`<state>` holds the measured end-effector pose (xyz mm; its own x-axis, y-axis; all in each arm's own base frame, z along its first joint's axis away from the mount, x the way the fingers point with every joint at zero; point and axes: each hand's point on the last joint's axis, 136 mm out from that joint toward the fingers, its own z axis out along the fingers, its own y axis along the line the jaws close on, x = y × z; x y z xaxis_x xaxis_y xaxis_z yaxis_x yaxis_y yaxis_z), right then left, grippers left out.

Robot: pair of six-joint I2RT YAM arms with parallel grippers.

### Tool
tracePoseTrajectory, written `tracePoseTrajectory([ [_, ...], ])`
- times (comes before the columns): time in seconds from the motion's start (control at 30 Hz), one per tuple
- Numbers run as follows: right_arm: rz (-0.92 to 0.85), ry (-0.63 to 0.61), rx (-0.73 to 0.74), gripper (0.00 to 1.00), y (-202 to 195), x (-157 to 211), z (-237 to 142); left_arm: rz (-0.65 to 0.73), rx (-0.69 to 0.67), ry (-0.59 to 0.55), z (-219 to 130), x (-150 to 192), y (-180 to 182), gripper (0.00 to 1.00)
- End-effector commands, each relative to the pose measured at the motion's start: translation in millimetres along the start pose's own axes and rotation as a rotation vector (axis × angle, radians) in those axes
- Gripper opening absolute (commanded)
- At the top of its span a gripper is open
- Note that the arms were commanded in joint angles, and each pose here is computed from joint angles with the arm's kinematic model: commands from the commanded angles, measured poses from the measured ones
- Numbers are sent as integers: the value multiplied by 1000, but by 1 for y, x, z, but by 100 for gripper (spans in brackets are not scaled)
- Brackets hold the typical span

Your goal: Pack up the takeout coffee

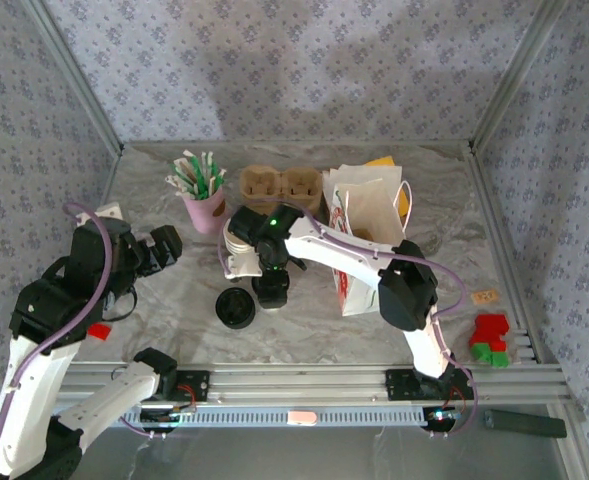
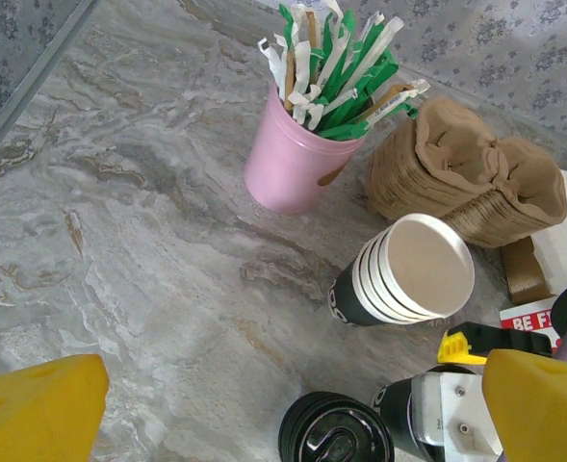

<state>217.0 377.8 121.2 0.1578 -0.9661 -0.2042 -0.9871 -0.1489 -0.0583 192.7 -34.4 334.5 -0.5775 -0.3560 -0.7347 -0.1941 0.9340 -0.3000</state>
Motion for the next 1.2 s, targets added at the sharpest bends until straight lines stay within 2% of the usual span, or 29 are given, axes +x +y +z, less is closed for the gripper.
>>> tracePoseTrajectory([
  [0.0, 3, 39, -12, 100, 2, 7, 11, -5, 20, -21, -2, -7, -5, 100],
  [0.83, 15, 77, -10, 100, 6, 14, 33, -7, 19, -19, -2, -7, -4, 100],
  [1.17, 21, 56, 15, 98, 2, 10, 26, -7, 22, -18, -2, -7, -5, 100],
])
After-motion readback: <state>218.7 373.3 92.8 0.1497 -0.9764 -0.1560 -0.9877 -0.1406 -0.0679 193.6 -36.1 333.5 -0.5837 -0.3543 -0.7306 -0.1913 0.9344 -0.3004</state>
